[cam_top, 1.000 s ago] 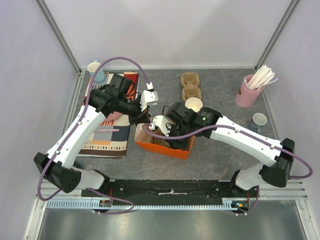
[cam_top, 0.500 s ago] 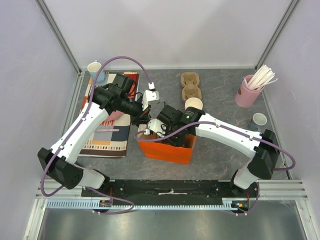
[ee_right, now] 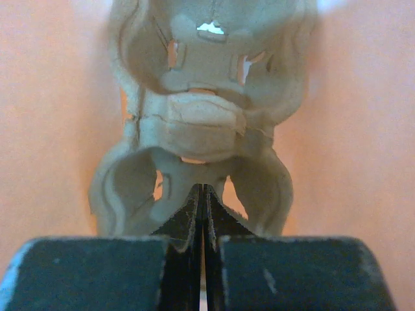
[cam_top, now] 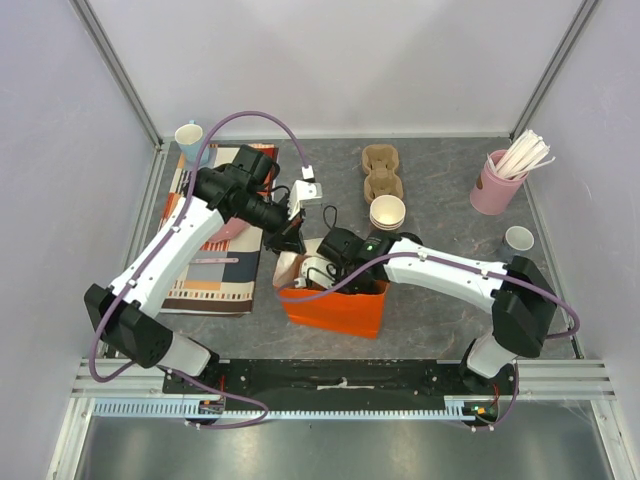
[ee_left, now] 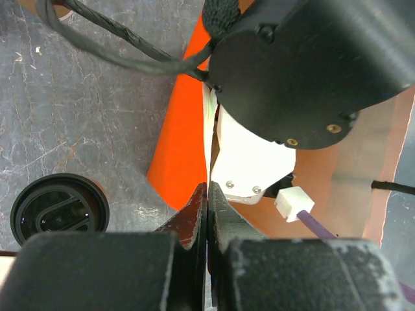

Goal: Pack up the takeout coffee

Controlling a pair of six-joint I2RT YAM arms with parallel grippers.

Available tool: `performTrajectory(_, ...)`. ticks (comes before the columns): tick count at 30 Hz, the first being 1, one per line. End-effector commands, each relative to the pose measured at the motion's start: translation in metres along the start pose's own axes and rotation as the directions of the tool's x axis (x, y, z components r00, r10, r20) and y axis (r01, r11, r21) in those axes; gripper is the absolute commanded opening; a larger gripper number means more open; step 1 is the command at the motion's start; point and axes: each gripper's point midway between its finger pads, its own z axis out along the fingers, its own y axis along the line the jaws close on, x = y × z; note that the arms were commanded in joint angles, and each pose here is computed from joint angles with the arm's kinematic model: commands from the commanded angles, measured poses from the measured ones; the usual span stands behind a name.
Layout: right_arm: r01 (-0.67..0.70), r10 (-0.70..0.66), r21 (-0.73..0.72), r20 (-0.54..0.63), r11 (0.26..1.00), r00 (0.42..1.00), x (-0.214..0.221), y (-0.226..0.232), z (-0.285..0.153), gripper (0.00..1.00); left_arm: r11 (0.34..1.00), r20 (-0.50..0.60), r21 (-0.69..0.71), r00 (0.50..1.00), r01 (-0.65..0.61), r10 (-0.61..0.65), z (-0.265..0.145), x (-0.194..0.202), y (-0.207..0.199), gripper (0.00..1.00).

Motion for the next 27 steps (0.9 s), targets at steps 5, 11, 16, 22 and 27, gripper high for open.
performTrajectory(5,0.012,-0.013,0.012,0.081,1.0,0.997,-0.02,-0.01,0.029,0.01,0.997,0.049,0.049,0.998,-0.052,0.05,-0.004,-0.018,-0.007,0.02)
performTrajectory(11,0.01,-0.012,0.024,0.065,1.0,0.998,-0.021,-0.016,0.037,0.01,0.997,0.047,0.052,0.998,-0.049,0.046,-0.003,-0.019,-0.007,0.02)
performTrajectory(16,0.023,-0.034,0.076,0.143,0.997,0.989,-0.046,-0.025,0.001,0.02,0.998,0.038,0.046,0.998,-0.048,0.046,-0.003,-0.017,-0.005,0.02)
performTrajectory(22,0.048,-0.094,0.153,0.304,0.987,0.948,-0.091,-0.027,-0.057,0.1,0.999,0.016,0.025,0.999,-0.03,0.03,-0.002,-0.014,0.001,0.02)
performTrajectory(27,0.041,-0.093,0.173,0.307,0.984,0.947,-0.083,-0.025,-0.069,0.2,0.999,0.011,0.02,1.0,-0.027,0.027,-0.002,-0.013,0.002,0.02)
